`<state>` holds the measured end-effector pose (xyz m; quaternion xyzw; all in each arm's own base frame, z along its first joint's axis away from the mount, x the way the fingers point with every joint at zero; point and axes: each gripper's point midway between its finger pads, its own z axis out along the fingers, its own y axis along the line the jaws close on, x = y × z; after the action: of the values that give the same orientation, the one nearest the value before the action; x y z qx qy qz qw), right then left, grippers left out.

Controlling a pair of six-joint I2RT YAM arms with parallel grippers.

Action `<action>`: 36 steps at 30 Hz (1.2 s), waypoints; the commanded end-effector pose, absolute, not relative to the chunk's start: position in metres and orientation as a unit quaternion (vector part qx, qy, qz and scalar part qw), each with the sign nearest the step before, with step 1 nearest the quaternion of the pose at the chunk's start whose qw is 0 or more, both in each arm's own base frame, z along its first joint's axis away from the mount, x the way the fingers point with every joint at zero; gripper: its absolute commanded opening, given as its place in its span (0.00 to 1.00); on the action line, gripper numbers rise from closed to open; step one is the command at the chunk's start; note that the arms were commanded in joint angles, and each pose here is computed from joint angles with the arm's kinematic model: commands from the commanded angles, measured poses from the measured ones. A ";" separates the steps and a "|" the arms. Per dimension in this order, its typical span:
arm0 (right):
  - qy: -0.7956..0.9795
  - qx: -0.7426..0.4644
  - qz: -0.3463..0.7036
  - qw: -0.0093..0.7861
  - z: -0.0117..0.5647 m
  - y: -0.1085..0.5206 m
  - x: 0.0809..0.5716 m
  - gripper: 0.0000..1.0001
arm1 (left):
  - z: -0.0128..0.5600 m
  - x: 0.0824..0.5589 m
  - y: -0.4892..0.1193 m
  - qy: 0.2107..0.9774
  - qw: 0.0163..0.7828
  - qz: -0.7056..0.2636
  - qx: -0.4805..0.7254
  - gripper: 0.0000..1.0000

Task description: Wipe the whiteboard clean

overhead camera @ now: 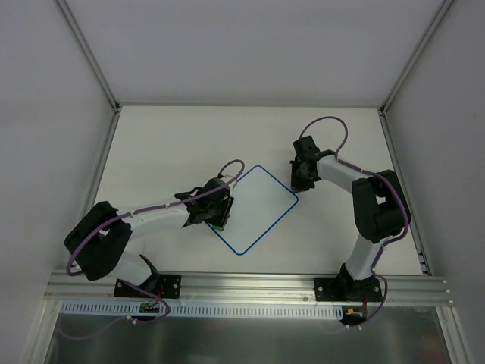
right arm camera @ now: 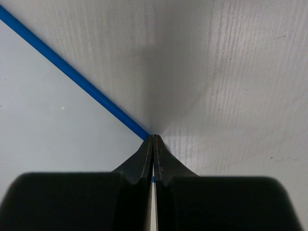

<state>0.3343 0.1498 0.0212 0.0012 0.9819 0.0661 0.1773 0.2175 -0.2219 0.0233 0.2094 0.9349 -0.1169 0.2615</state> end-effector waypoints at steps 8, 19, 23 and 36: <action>0.980 0.001 0.065 0.186 0.028 0.148 0.341 0.00 | 0.032 0.217 -0.234 0.927 0.267 -0.133 0.229 0.00; 0.980 0.004 0.069 0.186 0.027 0.150 0.342 0.01 | 0.024 0.198 -0.271 0.912 0.233 -0.143 0.305 0.00; 0.980 0.003 0.068 0.185 0.026 0.150 0.341 0.00 | 0.019 0.209 -0.257 0.919 0.251 -0.103 0.286 0.00; 0.981 0.001 0.065 0.183 0.024 0.149 0.340 0.00 | 0.029 0.259 -0.192 0.946 0.296 -0.049 0.123 0.00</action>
<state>0.3346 0.1497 0.0213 0.0015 0.9818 0.0665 0.1777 0.2513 -0.2083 0.0248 0.1584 0.9432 -0.0712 0.2833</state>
